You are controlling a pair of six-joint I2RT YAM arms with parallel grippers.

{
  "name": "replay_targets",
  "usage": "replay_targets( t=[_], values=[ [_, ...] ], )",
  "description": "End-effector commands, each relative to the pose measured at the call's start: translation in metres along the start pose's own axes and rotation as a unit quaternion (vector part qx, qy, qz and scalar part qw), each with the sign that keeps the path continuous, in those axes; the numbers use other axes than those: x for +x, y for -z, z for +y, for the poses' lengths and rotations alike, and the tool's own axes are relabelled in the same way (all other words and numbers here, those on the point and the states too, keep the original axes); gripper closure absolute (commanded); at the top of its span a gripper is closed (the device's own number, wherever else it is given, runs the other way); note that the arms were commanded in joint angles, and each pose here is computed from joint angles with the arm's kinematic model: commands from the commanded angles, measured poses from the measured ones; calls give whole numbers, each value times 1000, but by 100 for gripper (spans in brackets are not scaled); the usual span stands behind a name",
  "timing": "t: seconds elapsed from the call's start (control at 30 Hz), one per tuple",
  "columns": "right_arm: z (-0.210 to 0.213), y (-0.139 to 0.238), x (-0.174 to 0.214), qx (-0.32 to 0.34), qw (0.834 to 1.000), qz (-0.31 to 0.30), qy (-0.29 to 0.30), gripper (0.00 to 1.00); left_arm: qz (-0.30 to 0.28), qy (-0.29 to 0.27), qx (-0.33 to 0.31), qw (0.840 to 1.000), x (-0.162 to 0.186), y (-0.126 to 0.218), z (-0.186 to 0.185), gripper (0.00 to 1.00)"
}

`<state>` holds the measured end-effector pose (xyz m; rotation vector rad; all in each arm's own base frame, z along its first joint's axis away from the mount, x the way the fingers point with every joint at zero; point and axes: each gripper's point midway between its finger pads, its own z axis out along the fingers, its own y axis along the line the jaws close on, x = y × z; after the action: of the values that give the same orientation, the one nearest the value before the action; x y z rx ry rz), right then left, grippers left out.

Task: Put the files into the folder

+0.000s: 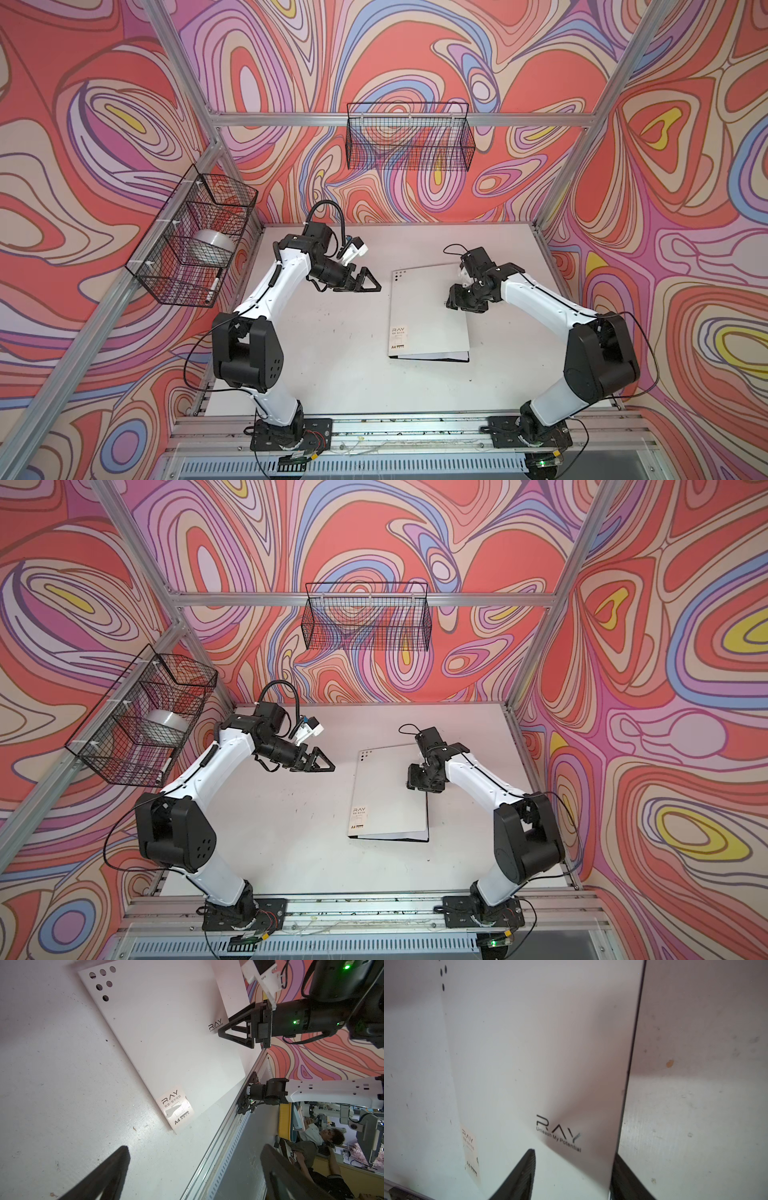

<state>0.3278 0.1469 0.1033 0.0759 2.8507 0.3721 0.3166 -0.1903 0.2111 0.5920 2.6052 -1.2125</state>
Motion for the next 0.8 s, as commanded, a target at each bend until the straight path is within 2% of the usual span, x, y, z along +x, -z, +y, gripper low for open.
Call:
replay_targets(
  t=[0.0, 0.23, 0.53, 0.67, 0.73, 0.77],
  values=[
    [-10, 22, -13, 41, 998, -36, 12, 43, 3, 5, 8, 1000, 3, 0, -1, 1],
    [-30, 42, -14, 95, 993, -67, 8, 43, 2, 6, 7, 1000, 2, 0, -2, 1],
    [-25, 57, -13, 70, 992, -101, 12, 45, -5, 9, -21, 1000, -2, 2, 7, 2],
    [-21, 70, -24, 51, 985, -164, 35, 42, -15, 21, -80, 996, -6, 3, 29, 2],
    [-21, 73, -29, 44, 981, -187, 41, 38, -27, 36, -139, 989, -10, 4, 52, 2],
    [-19, 73, -31, 35, 979, -195, 55, 31, -36, 49, -183, 981, -12, 7, 70, 1]
  ],
)
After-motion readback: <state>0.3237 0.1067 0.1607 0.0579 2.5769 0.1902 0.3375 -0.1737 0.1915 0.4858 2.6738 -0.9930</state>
